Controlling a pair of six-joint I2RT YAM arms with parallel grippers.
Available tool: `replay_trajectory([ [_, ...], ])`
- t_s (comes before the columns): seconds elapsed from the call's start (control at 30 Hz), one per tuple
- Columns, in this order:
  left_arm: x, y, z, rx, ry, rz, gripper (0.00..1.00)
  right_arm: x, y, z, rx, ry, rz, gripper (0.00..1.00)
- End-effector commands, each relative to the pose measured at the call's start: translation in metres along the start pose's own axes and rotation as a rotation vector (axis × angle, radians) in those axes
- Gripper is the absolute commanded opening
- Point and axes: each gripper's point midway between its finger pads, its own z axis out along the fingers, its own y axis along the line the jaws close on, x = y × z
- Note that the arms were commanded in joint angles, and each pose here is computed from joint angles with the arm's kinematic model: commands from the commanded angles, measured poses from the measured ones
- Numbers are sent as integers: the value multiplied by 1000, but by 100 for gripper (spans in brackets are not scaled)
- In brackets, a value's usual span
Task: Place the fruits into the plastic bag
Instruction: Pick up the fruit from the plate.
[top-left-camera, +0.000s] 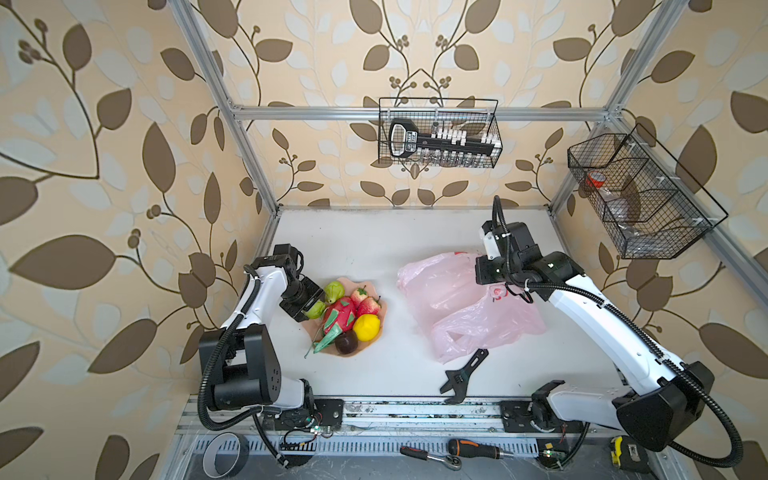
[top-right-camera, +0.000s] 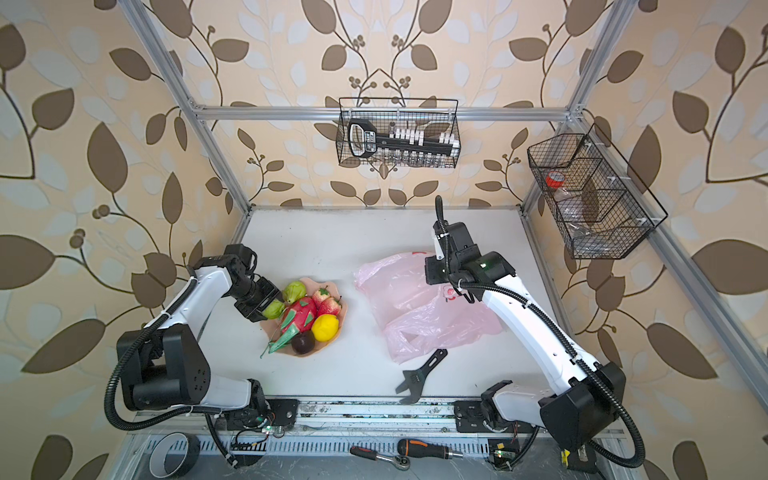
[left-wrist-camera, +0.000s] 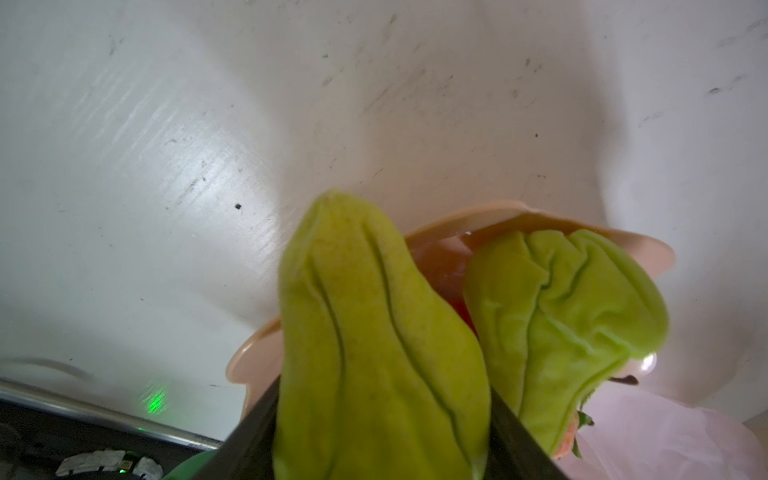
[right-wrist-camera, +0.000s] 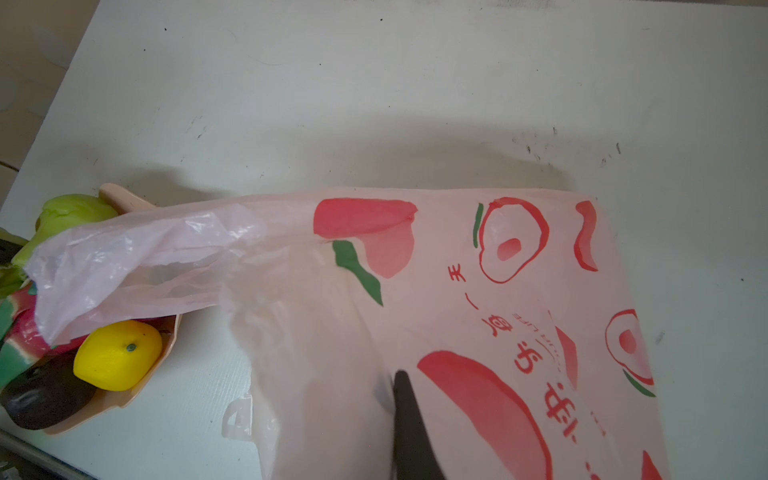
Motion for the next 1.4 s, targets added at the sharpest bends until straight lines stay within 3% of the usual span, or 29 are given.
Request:
replay_trajectory([
  [0.0,9,4,-3,0,35,-20,61,-5,3,0,-12,-2,-13,0],
  [0.4,7,-2,-3,20,33,5,52,-7,1,2,1,-4,-29,0],
  [0.7,14,-8,-14,42,22,51,41,-8,0,1,5,-9,-25,0],
  [1.0,25,-6,-27,60,10,96,36,-9,-4,-3,17,-18,-26,0],
  [1.37,32,-28,-92,153,-107,219,37,-8,-7,-6,29,-21,-23,0],
])
